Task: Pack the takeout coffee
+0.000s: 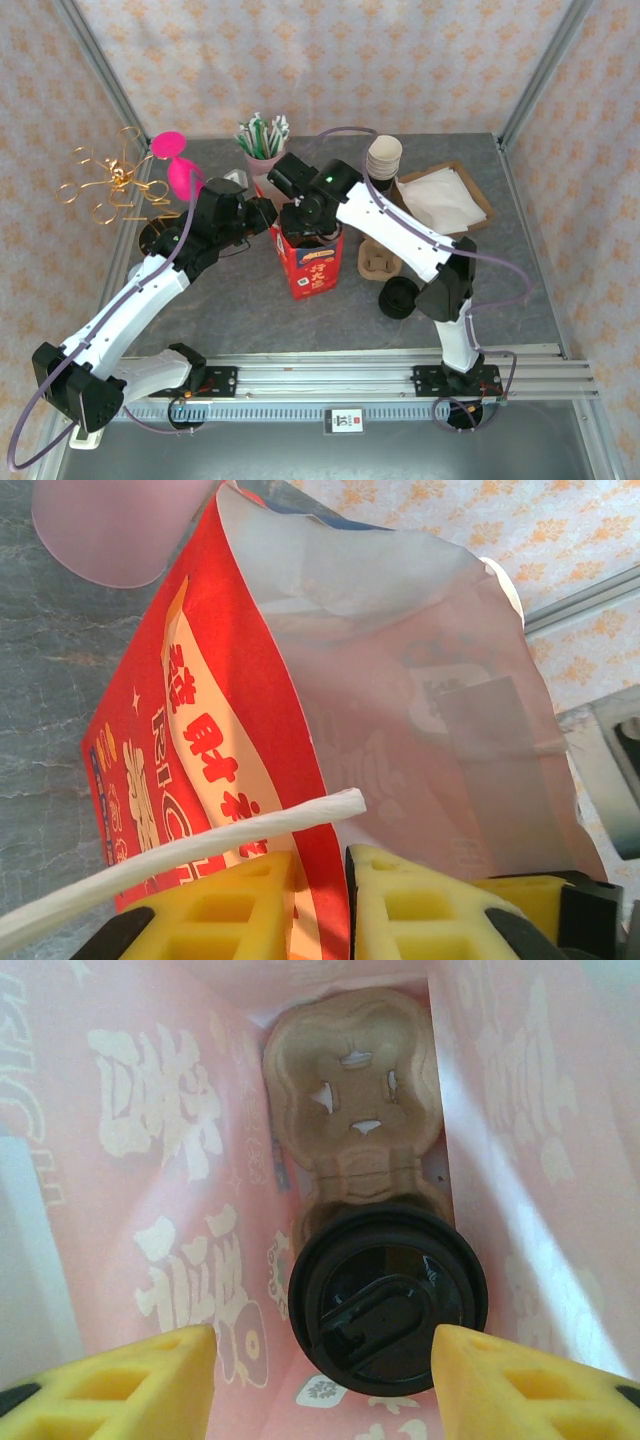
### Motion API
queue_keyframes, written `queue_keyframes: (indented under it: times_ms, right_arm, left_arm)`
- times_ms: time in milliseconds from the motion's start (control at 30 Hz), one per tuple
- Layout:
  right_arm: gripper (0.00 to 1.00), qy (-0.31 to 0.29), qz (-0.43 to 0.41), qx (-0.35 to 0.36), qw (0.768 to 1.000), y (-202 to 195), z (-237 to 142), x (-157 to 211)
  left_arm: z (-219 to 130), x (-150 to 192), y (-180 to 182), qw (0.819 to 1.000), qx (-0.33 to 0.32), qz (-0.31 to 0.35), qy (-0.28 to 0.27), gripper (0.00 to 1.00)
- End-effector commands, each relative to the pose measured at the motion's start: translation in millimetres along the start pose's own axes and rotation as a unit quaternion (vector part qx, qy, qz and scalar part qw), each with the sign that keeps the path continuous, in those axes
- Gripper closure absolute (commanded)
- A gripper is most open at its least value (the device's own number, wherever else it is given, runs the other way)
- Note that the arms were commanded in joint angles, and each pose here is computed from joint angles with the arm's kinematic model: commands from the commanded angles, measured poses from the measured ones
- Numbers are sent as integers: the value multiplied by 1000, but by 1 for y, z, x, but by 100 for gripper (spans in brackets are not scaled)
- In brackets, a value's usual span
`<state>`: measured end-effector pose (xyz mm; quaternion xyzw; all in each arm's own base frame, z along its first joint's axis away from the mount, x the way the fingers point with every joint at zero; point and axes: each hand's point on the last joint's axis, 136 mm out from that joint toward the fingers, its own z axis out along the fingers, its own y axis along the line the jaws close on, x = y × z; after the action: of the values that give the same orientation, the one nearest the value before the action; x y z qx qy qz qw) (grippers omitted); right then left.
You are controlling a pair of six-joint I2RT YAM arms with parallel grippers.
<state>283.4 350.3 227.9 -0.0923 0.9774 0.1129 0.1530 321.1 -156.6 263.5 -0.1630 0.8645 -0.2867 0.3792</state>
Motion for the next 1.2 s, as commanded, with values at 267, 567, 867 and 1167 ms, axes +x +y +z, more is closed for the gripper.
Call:
queue_keyframes:
  times_ms: [267,567,867,1167]
  right_arm:
    - [47,-49,13,-35,998,-2,-54,-12]
    - [51,-91,22,-78,993,-3,-98,-26]
    - [52,-149,34,-139,979,-14,-139,-55]
    - [51,-205,58,-192,958,-55,-156,-107]
  left_arm:
    - [3,-1,12,999,-32,9,-1,78]
    - [-8,-20,-7,1000,-9,16,-23,67]
    - [-47,-70,-36,995,0,46,-91,48]
    - [-53,-137,-48,983,-43,102,-148,45]
